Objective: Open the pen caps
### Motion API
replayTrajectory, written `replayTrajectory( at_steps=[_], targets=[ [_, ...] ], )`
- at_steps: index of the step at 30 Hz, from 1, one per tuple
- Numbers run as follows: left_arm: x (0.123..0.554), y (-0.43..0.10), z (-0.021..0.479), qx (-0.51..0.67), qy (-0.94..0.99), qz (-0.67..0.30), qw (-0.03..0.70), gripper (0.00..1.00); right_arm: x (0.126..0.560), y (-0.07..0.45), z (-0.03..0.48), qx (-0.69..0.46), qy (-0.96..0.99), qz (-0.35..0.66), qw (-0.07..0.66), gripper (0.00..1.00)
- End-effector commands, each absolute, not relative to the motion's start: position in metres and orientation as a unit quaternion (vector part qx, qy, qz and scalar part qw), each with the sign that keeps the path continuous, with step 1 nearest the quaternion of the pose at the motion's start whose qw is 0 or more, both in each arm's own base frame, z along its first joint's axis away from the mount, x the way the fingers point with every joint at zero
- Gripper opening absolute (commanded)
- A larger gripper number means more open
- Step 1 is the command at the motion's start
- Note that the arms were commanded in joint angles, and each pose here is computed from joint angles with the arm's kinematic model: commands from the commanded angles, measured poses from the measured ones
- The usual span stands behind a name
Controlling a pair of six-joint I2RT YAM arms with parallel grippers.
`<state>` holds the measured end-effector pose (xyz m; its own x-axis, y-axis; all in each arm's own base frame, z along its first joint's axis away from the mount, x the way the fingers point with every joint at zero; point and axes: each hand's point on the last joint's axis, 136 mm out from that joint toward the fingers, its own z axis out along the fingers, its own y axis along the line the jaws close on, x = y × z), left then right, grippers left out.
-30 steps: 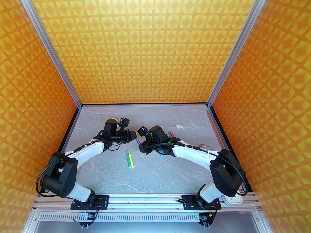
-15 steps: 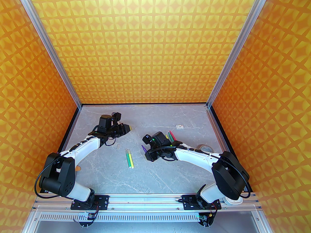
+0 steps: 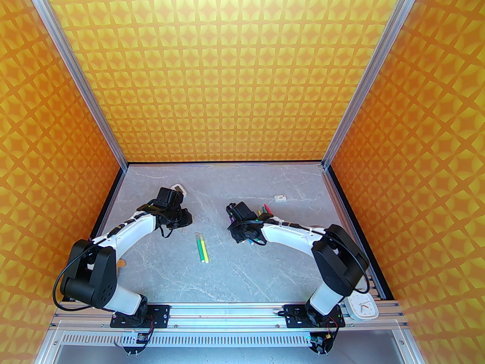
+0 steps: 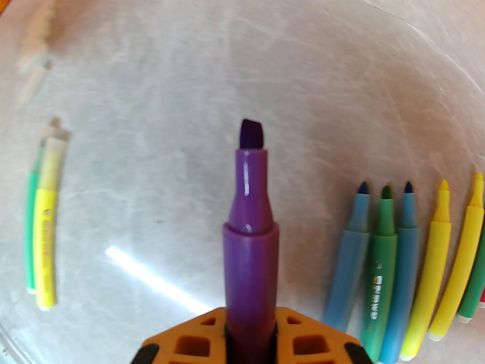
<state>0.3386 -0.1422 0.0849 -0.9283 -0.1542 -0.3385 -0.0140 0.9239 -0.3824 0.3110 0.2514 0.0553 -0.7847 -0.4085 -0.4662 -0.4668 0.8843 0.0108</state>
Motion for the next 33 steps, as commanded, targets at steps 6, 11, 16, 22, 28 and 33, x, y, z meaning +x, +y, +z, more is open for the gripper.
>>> replayTrajectory(
  at_steps=[6, 11, 16, 22, 28, 33],
  targets=[
    [0.334, -0.141, 0.058, -0.01, 0.984, -0.112, 0.141, 0.0, 0.323, 0.239, 0.046, -0.209, 0.95, 0.018, 0.231, 0.0],
    [0.332, -0.137, 0.048, -0.007, 0.988, -0.089, 0.125, 0.0, 0.325, 0.232, 0.042, -0.202, 0.952, -0.002, 0.231, 0.0],
    [0.332, -0.138, 0.042, -0.004, 0.989, -0.086, 0.118, 0.02, 0.325, 0.23, 0.039, -0.201, 0.953, -0.009, 0.227, 0.0],
    [0.335, -0.142, 0.037, -0.001, 0.99, -0.083, 0.115, 0.04, 0.325, 0.229, 0.035, -0.2, 0.954, -0.014, 0.224, 0.0],
    [0.337, -0.139, 0.033, -0.004, 0.991, -0.071, 0.114, 0.05, 0.326, 0.225, 0.033, -0.199, 0.954, -0.027, 0.222, 0.03],
    [0.339, -0.136, 0.028, -0.007, 0.992, -0.06, 0.109, 0.08, 0.325, 0.223, 0.03, -0.201, 0.954, -0.034, 0.218, 0.05]
  ],
)
